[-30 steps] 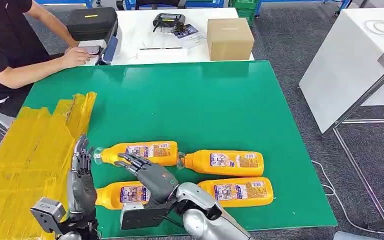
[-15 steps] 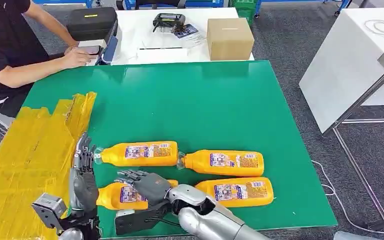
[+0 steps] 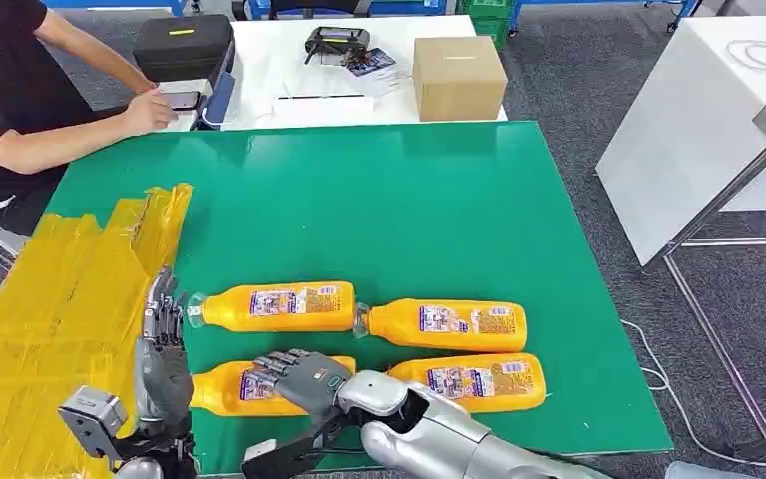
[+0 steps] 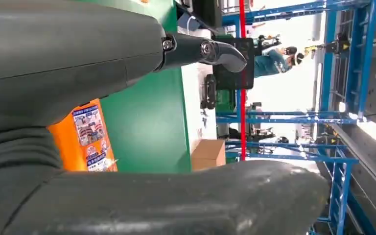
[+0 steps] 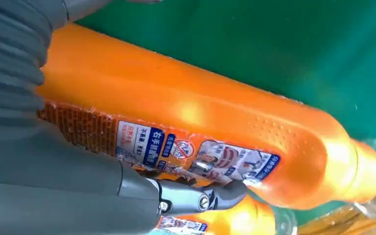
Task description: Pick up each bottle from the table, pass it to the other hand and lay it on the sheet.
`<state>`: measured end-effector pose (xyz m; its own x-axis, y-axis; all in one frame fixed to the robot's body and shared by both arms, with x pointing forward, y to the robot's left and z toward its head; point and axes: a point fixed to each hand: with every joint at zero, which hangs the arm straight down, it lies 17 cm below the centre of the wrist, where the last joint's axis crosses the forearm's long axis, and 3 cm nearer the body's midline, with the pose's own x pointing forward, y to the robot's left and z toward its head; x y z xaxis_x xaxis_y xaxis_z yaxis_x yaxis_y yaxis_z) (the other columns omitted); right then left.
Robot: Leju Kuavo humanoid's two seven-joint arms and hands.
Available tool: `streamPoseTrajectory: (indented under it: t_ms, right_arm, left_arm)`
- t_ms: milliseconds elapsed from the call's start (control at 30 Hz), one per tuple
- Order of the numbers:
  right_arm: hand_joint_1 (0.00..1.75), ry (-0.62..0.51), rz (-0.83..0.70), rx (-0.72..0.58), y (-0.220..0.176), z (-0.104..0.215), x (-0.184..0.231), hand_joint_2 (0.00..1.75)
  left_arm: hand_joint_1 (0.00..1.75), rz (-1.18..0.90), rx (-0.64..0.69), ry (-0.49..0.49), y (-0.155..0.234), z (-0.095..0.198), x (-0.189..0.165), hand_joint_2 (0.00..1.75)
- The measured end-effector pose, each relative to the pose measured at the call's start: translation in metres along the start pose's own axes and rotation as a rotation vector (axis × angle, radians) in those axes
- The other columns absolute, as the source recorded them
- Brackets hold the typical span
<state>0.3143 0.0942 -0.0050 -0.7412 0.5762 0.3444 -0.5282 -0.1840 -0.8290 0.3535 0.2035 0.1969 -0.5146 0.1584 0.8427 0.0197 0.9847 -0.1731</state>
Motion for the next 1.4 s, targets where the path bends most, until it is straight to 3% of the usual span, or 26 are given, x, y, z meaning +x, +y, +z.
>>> streamPoseTrajectory:
  t_ms: [167,200,233,267,600,1133,1267,1400]
  right_arm:
    - [0.00,0.012,0.117,0.055,0.005,0.003,-0.013,1.75]
    - [0.35,0.013,0.128,0.059,0.005,0.003,-0.014,1.75]
    - [1.69,0.014,0.138,0.064,0.005,0.003,-0.015,1.75]
    - [1.75,0.016,0.151,0.073,0.007,0.004,-0.018,1.75]
    - [1.75,0.025,0.206,0.150,0.012,0.007,-0.032,1.75]
    - [1.75,0.084,0.119,0.143,0.013,0.008,-0.045,1.75]
    - [1.75,0.121,-0.052,0.013,0.005,0.002,-0.043,1.75]
    - [1.75,0.081,-0.260,-0.098,-0.009,-0.003,-0.029,1.75]
  left_arm:
    - [0.00,0.005,0.013,0.005,0.005,0.001,-0.001,0.00]
    - [0.00,0.006,0.016,0.006,0.006,0.002,-0.001,0.00]
    - [0.00,0.007,0.018,0.007,0.006,0.002,-0.001,0.00]
    - [0.00,0.009,0.020,0.007,0.007,0.002,-0.001,0.00]
    - [0.00,0.095,0.071,0.015,0.017,0.000,0.000,0.00]
    - [0.00,0.201,0.276,0.013,0.084,0.001,0.000,0.00]
    - [0.00,0.159,0.421,0.010,0.119,0.008,0.001,0.00]
    - [0.00,0.128,0.498,-0.013,0.143,0.012,0.009,0.00]
